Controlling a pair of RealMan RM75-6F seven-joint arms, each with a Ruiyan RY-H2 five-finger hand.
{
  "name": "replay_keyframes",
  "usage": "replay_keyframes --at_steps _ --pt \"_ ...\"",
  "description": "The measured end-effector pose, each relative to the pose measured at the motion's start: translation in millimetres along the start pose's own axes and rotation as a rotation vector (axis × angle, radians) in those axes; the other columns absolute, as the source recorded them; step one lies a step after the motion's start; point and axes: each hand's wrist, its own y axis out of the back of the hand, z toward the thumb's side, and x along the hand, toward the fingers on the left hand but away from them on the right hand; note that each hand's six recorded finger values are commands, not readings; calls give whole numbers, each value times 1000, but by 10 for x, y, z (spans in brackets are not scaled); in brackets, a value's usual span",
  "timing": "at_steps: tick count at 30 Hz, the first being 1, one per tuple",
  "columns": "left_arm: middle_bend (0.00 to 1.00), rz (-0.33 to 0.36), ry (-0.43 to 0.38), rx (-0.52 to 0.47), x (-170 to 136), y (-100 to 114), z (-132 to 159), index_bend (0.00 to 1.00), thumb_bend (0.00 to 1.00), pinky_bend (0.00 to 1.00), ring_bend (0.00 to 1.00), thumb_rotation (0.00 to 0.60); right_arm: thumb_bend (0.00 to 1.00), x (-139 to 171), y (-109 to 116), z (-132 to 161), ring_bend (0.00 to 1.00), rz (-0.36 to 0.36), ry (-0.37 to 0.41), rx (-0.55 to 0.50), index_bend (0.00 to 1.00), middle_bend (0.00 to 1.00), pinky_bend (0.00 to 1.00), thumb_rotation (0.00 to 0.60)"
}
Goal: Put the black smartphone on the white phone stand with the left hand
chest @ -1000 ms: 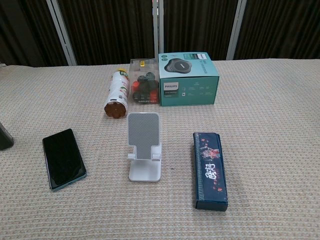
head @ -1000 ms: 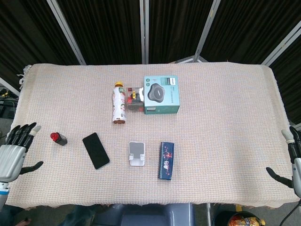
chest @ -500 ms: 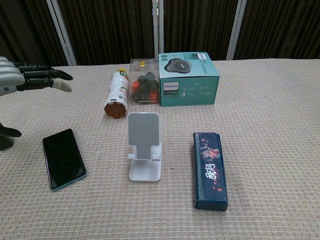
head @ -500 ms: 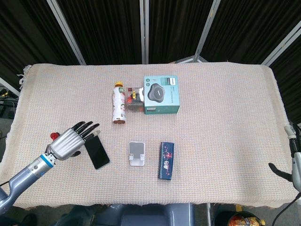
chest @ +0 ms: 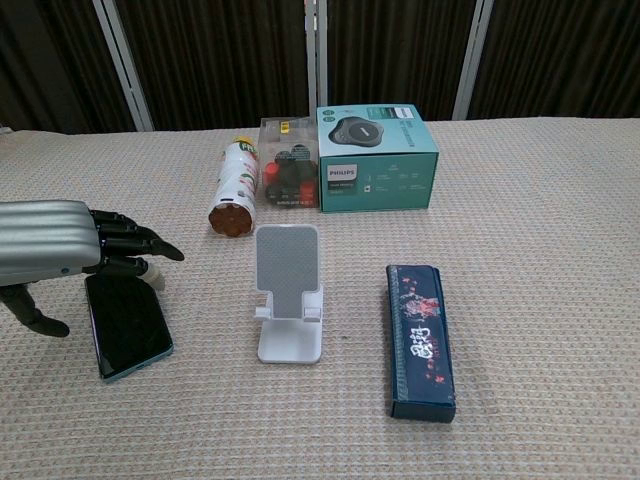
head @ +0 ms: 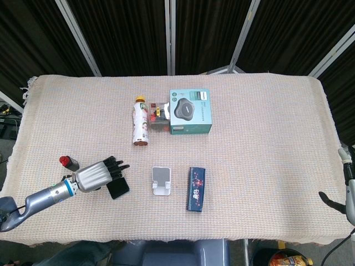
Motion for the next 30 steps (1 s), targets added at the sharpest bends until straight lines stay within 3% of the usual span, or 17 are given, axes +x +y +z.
replay_keyframes --at_steps 10,23,30 --pt "56 2 -23 8 139 -29 -4 216 0 184 116 600 0 -12 7 -19 0 -1 -5 -3 0 0 0 600" --pt "57 -74 -28 42 188 -187 -19 217 0 184 118 600 0 -11 1 -21 0 1 -6 0 0 0 0 600" --pt "112 -76 -31 45 221 -192 -14 253 0 216 191 600 0 -13 3 -29 0 2 -8 0 0 0 0 600"
